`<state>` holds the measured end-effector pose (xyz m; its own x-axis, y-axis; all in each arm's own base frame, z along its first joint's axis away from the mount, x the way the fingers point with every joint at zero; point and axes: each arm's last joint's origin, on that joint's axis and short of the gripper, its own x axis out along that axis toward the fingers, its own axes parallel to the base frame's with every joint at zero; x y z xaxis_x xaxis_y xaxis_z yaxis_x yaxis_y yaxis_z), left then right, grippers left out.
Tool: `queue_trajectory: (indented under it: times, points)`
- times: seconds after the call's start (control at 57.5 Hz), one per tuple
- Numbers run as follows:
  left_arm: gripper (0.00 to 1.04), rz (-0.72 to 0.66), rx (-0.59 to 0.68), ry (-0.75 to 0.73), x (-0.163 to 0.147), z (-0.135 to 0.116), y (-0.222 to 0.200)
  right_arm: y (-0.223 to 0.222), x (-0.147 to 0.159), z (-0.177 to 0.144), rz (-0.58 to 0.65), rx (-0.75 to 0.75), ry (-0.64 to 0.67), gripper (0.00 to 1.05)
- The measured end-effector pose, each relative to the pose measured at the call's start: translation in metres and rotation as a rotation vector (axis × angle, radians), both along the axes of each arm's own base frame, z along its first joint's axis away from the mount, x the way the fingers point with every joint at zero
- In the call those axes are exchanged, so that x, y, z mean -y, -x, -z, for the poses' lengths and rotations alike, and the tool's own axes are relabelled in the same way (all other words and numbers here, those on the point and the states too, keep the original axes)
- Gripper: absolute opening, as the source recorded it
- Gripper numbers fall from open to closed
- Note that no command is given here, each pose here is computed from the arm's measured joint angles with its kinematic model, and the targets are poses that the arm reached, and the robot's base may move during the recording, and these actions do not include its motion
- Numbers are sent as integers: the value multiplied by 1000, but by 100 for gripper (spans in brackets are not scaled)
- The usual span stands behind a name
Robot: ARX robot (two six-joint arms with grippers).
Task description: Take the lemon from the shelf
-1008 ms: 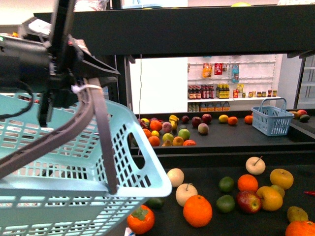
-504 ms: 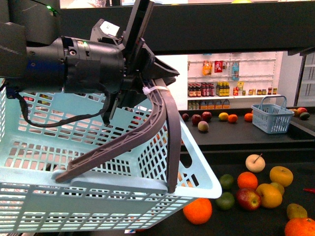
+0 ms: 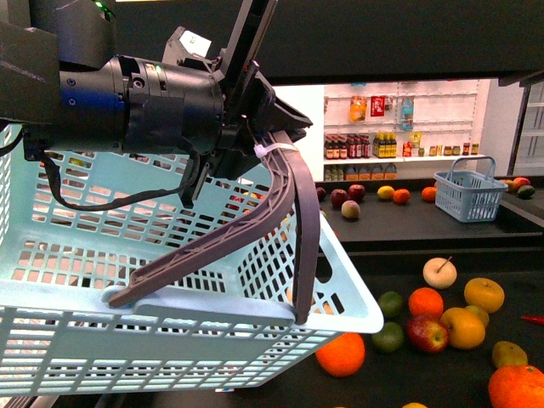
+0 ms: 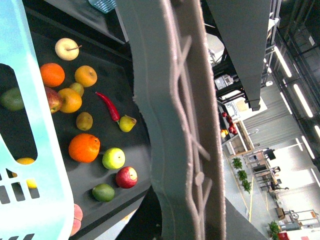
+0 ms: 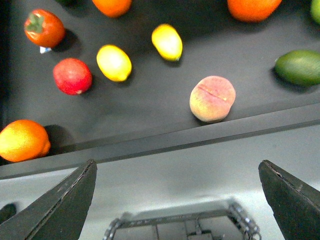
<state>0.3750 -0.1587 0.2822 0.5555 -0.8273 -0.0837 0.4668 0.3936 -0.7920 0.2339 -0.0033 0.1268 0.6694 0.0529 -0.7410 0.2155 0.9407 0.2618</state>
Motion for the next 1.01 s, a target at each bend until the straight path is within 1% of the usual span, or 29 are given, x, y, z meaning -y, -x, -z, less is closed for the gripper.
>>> queue_trajectory:
  times: [0.035,0.087,0.139,0.243,0.33,0.417,0.747,1.008]
  points:
    - [8,2,2,-1,0,0,0,-15,-1,14,4,-45,4,97]
    - [8,-1,0,-1,0,0,0,-45,-2,43,16,-112,31,97]
    - [8,0,0,-1,0,0,0,-60,-3,61,16,-139,53,97]
    - [8,-3,1,-2,0,0,0,-87,-6,85,-45,-113,51,97]
    - [8,-2,0,-2,0,1,0,-111,-9,100,-99,-86,69,97]
    - [8,1,0,-2,0,1,0,-135,-11,121,-157,-53,102,97]
    - [8,-1,-1,-2,0,1,0,-183,-14,167,-236,39,178,97]
    - [8,0,-1,-2,0,1,0,-200,-20,187,-290,61,208,97]
